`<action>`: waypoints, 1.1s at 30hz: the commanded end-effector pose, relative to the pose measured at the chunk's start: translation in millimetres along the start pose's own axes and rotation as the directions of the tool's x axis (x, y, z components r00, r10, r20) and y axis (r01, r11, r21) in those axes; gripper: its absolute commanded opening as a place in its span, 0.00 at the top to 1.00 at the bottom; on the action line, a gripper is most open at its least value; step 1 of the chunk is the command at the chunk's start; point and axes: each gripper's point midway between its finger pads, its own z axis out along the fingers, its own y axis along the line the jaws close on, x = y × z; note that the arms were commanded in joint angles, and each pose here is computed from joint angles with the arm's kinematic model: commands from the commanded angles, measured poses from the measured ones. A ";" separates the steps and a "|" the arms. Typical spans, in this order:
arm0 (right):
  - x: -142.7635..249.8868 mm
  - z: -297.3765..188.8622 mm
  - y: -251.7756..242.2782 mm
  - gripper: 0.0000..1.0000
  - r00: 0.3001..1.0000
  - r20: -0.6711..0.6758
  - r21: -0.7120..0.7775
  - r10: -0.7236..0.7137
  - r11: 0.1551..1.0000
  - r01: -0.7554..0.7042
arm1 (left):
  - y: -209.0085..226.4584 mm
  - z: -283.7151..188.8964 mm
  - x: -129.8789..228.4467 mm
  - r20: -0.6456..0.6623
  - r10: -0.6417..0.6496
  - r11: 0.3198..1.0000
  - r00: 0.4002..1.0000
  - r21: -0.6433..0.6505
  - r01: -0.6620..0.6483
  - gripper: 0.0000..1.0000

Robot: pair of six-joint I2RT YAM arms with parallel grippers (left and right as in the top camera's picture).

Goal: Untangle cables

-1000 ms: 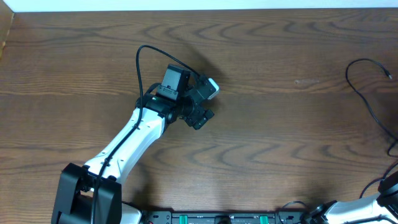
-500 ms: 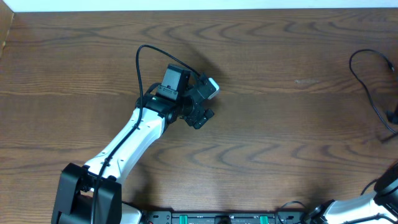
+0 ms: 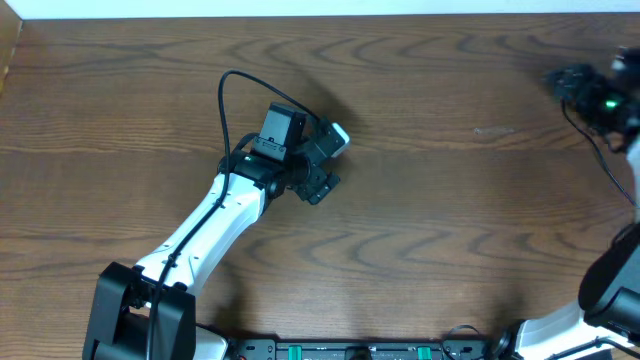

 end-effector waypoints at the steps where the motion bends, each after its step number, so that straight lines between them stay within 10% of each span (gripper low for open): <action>1: 11.2 10.7 32.6 0.01 0.919 -0.031 0.049 -0.392 0.918 0.393 | 20.3 2.1 10.3 -0.056 -0.004 0.994 0.998 -0.113 -0.002 0.19; 8: 33.5 34.9 70.7 0.01 0.682 -0.185 0.321 -0.708 0.612 0.722 | 71.5 -10.1 12.2 0.012 -0.196 0.938 0.981 -0.289 0.191 0.19; 15: 53.2 52.0 146.8 0.01 0.588 -0.081 0.257 -0.805 0.553 0.792 | 143.0 -70.3 -6.9 0.300 -0.330 0.809 0.895 -0.398 0.432 0.19; 22: 11.9 13.3 123.0 0.01 0.818 0.111 0.567 -0.564 0.712 0.414 | 180.0 -169.0 6.5 0.451 -0.314 0.665 0.836 -0.524 0.532 0.21; 33: -6.2 -134.5 161.9 0.02 0.762 0.347 0.583 -0.547 0.762 0.282 | 144.4 -294.9 -4.9 0.625 -0.142 0.547 0.767 -0.596 0.587 0.21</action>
